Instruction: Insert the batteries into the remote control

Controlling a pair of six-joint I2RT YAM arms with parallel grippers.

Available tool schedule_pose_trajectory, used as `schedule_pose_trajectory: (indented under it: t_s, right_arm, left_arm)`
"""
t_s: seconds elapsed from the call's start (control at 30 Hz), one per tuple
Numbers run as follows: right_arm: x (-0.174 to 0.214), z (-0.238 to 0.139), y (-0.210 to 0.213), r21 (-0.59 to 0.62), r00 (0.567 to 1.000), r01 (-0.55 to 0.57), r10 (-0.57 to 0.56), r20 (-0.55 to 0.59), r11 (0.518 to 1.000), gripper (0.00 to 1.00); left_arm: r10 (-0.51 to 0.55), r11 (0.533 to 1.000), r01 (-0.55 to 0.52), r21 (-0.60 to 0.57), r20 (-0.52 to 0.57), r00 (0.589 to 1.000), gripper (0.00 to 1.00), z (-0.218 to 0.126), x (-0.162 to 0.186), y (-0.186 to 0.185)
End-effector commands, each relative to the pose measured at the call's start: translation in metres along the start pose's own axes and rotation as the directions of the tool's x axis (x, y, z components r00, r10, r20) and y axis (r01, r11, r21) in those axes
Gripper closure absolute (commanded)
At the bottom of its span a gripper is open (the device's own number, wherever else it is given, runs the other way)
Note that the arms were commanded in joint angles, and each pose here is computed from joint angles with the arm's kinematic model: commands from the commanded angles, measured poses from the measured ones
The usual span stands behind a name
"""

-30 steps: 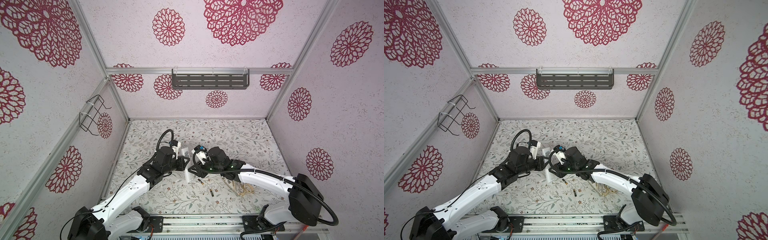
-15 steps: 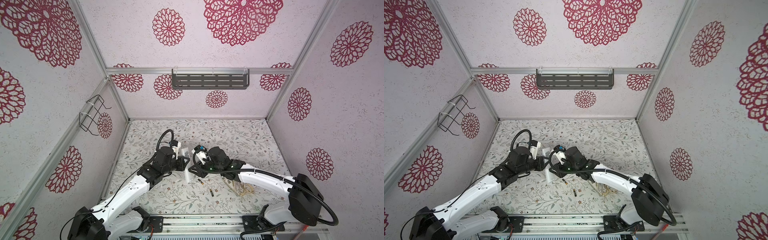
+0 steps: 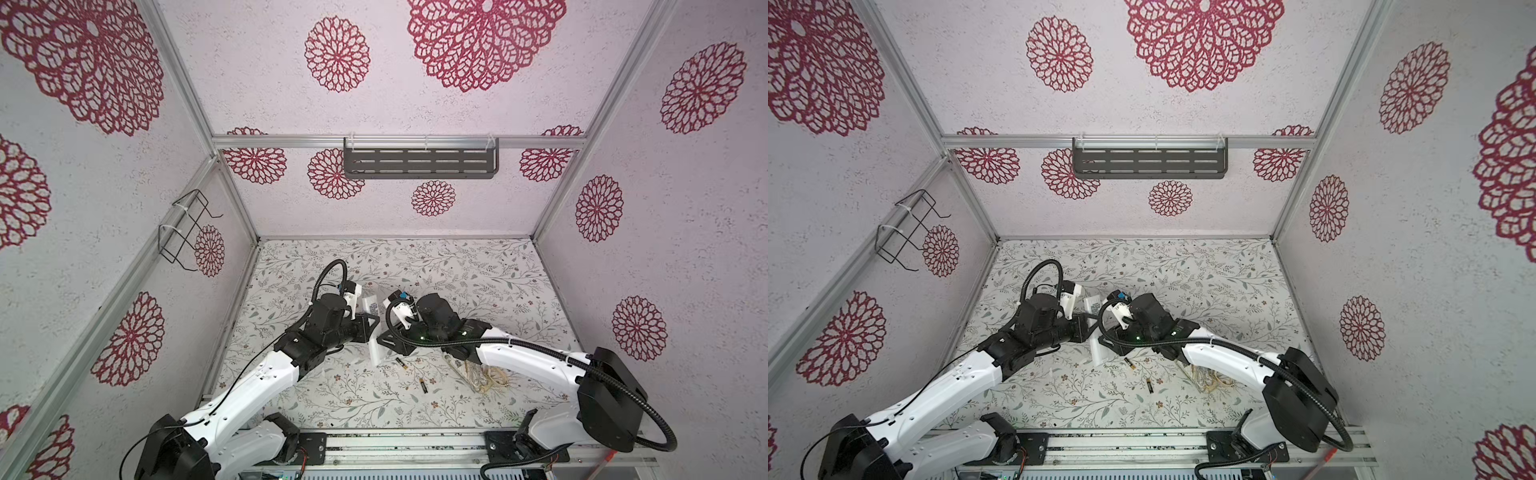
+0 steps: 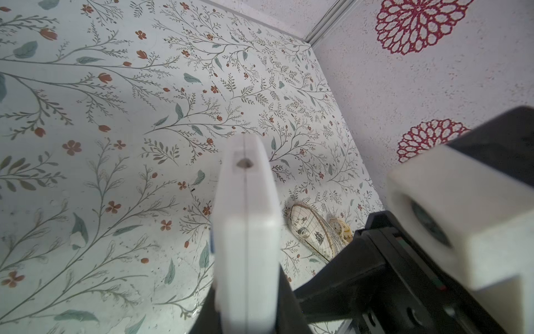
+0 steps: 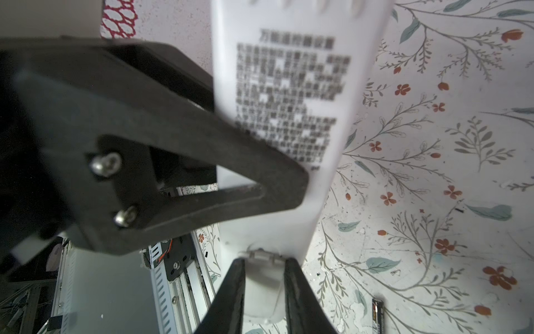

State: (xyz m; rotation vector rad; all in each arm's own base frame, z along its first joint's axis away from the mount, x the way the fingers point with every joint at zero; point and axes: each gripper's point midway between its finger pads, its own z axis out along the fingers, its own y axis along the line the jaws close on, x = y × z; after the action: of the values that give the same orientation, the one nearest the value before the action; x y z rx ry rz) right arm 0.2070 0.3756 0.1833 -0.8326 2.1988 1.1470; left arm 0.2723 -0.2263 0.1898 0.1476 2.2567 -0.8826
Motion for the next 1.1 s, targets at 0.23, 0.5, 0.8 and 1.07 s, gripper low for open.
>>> schedule_pose_trajectory:
  t_s: [0.23,0.5,0.8,1.07]
  right_arm:
    - [-0.030,-0.033,0.059,-0.173,0.991,0.085,-0.064,0.120,0.981,0.74]
    - [-0.029,-0.038,0.064,-0.189,0.990,0.087,-0.063,0.128,0.978,0.74]
    - [-0.030,-0.037,0.055,-0.123,0.989,0.086,-0.070,0.130,0.989,0.66]
    - [-0.033,-0.033,0.047,-0.068,0.990,0.081,-0.072,0.123,0.994,0.51]
  left_arm:
    - [0.016,0.999,-0.018,0.035,0.039,0.999,1.00,-0.003,-0.005,-0.007]
    - [0.014,0.999,-0.016,0.038,0.040,0.999,1.00,-0.004,-0.004,-0.007]
    - [0.015,0.999,-0.017,0.042,0.042,0.999,1.00,-0.005,-0.005,-0.008]
    - [0.019,0.999,-0.021,0.045,0.044,0.999,1.00,-0.005,-0.006,-0.009]
